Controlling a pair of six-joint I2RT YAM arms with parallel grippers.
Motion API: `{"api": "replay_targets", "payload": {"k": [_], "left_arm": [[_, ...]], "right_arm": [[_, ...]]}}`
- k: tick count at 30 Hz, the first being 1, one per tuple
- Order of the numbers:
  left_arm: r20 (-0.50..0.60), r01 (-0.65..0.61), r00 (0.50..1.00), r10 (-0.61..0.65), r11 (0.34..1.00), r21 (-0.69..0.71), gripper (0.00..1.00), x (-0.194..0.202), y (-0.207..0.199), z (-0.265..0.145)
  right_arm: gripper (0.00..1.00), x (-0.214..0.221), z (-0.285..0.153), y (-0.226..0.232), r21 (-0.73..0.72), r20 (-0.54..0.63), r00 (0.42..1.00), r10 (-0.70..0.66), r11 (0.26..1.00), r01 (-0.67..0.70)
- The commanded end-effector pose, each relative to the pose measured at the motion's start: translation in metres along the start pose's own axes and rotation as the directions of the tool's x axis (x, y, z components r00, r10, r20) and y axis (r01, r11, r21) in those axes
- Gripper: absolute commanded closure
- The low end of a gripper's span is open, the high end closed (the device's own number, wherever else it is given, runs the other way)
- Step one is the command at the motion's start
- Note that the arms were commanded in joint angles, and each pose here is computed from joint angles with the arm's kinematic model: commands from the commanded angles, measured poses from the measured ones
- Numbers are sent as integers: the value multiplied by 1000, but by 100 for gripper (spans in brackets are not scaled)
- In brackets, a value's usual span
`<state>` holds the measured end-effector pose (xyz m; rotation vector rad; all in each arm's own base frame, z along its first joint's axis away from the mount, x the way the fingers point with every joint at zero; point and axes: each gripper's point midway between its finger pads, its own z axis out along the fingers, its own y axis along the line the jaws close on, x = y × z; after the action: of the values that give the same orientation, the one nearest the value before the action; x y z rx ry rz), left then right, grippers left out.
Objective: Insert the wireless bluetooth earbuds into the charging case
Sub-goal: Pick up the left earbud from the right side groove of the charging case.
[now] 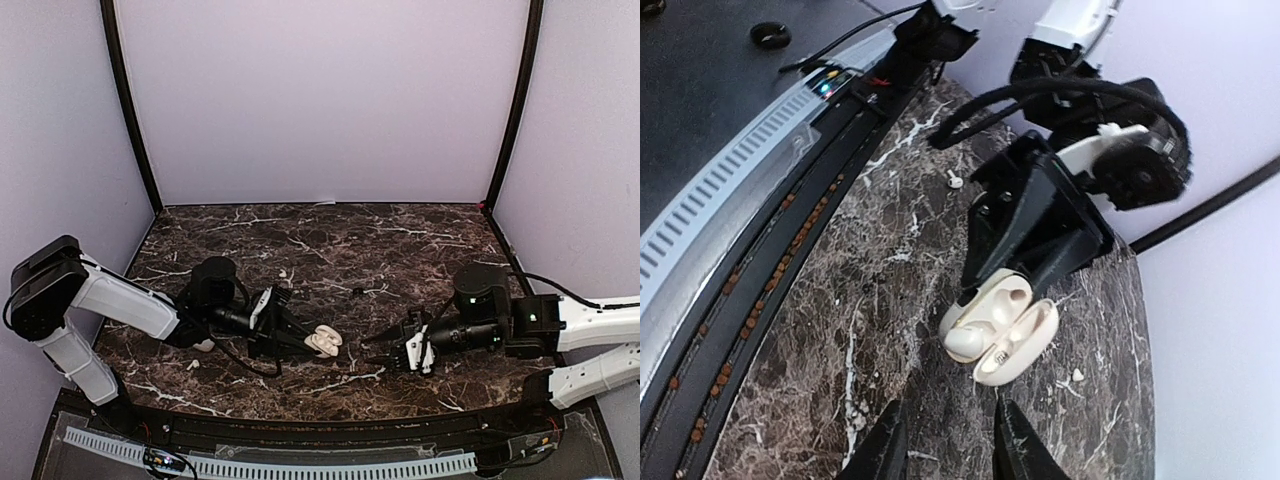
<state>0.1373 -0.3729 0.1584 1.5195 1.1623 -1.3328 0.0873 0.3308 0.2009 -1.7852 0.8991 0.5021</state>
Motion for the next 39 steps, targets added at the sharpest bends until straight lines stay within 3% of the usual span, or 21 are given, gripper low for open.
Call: {"api": "replay_targets", "payload": {"k": [1, 15, 27, 39], "left_arm": [[-3, -4, 1000, 4, 999, 42, 100, -10, -5, -3], [6, 12, 1000, -12, 998, 69, 100, -14, -12, -5], [1, 20, 1000, -21, 996, 92, 100, -12, -16, -5], [-3, 22, 1000, -22, 995, 101, 100, -9, -18, -5]], "right_arm": [[71, -15, 11, 7, -56, 18, 971, -238, 969, 239], [71, -9, 43, 11, -77, -64, 872, -485, 874, 480], [71, -6, 55, 1, -69, -101, 843, -529, 849, 524], [67, -3, 64, 0, -87, -110, 851, -514, 857, 507]]}}
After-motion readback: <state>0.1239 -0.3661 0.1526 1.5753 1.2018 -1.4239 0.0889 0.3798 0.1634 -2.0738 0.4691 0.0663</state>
